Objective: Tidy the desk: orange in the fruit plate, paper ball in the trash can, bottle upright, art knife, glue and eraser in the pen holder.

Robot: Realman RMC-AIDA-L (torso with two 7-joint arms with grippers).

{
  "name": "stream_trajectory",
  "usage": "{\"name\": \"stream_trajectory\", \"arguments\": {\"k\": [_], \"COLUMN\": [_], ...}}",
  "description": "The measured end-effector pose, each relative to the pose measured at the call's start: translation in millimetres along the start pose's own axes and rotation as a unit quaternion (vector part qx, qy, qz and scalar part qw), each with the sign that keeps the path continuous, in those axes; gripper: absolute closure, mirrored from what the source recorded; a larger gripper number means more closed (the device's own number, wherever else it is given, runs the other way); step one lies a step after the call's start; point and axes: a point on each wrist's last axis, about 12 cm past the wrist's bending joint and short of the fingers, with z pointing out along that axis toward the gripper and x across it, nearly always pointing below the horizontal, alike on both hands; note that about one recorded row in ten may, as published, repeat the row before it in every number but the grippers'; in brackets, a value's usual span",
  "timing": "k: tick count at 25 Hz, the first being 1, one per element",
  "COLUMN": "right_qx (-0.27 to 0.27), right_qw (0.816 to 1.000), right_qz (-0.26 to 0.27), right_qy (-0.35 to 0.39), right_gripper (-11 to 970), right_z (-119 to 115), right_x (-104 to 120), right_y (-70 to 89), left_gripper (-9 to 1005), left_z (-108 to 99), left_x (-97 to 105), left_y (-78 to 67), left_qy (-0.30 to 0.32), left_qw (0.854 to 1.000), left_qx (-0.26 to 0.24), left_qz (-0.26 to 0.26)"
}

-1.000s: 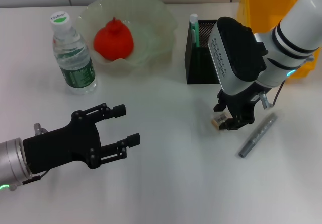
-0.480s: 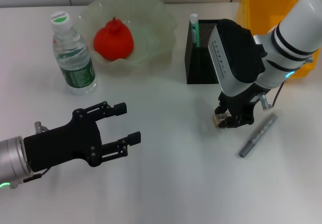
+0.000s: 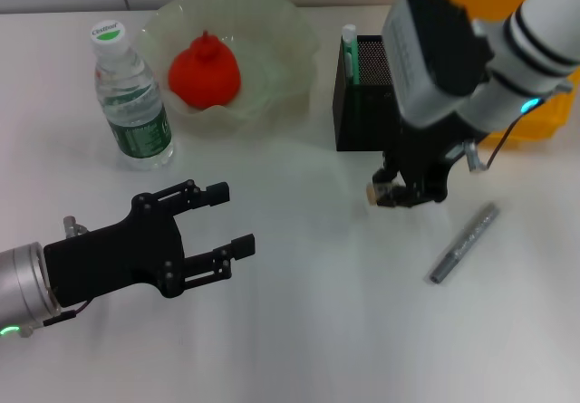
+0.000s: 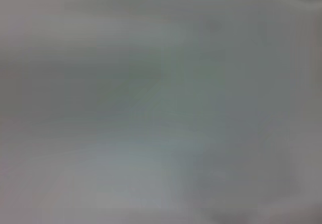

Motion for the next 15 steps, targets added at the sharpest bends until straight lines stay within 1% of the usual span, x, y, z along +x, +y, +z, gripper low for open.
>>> {"name": "stream_trajectory", "arguments": {"k": [7, 15], "right_qx": [0.006, 0.045], "right_qw": [0.997, 0.986], "right_qz": [0.041, 0.103], "right_qy": [-0.062, -0.121], "right_gripper": [702, 697], "right_z": [-40.6, -84.6], "right_x": [-4.1, -4.8], "right_y": [-2.1, -7.1], "left_gripper": [257, 258], "left_z": [0.7, 2.3], "left_x": [-0.8, -1.9], "left_y": [0.2, 0.9], "left_qy": [-0.002, -0.003], "left_qw": [1.000, 1.000], "left_qx": [0.001, 0.003], "left_qz": [0.000, 0.001]}}
